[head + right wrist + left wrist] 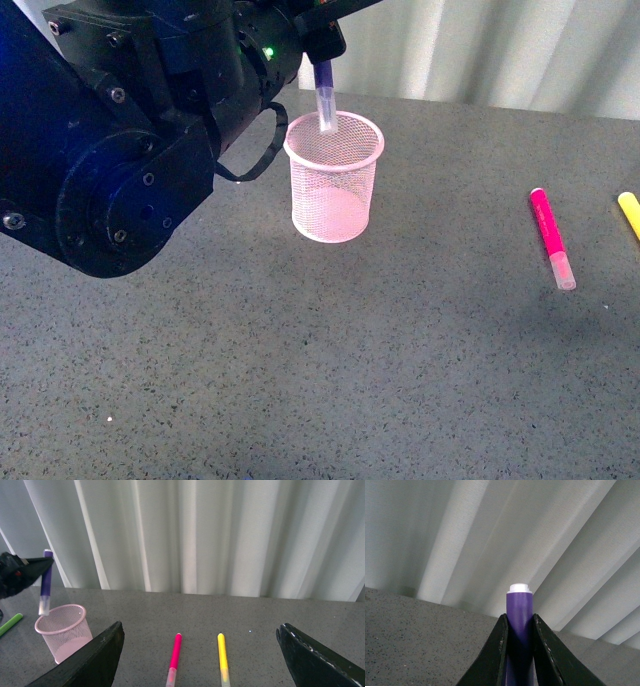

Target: Insert purple and pink pens into pink cup

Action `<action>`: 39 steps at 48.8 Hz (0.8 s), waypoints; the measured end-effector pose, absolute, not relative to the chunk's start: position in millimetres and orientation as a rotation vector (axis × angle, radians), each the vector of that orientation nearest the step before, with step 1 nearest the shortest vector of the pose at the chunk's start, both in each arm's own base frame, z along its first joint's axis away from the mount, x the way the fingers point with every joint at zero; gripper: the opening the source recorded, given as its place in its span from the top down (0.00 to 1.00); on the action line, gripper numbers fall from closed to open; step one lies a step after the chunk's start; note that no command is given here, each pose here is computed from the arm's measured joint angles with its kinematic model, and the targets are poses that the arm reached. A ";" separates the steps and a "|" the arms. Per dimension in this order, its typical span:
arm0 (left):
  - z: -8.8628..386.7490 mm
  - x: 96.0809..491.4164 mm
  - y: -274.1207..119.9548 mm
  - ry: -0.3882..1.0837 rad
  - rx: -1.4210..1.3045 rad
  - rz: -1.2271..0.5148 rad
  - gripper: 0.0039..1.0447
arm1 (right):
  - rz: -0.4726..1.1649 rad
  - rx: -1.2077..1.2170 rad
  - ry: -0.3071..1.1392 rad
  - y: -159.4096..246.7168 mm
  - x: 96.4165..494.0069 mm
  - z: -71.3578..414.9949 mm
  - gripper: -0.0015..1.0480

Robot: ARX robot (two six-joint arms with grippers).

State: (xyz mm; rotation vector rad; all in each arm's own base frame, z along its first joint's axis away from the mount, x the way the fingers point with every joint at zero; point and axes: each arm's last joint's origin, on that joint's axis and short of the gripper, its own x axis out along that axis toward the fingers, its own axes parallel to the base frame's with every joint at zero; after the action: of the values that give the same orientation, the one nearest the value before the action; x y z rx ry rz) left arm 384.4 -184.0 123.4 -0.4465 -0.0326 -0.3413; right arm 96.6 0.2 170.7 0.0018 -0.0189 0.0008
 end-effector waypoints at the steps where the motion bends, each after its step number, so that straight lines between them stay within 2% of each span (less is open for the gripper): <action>1: 122.8 384.8 -184.9 -0.032 -0.447 -0.344 0.88 | 0.001 0.002 -0.019 0.2 96.6 170.7 0.07; 39: 102.9 376.4 -204.5 0.004 -0.465 -0.345 0.88 | 0.001 0.002 -0.019 0.2 96.6 170.7 0.07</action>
State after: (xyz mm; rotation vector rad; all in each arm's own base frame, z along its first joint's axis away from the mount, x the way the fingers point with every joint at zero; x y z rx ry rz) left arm 376.4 -204.5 102.9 -0.4646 0.0037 -0.3455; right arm 96.6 0.2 170.7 0.0018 -0.0189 0.0008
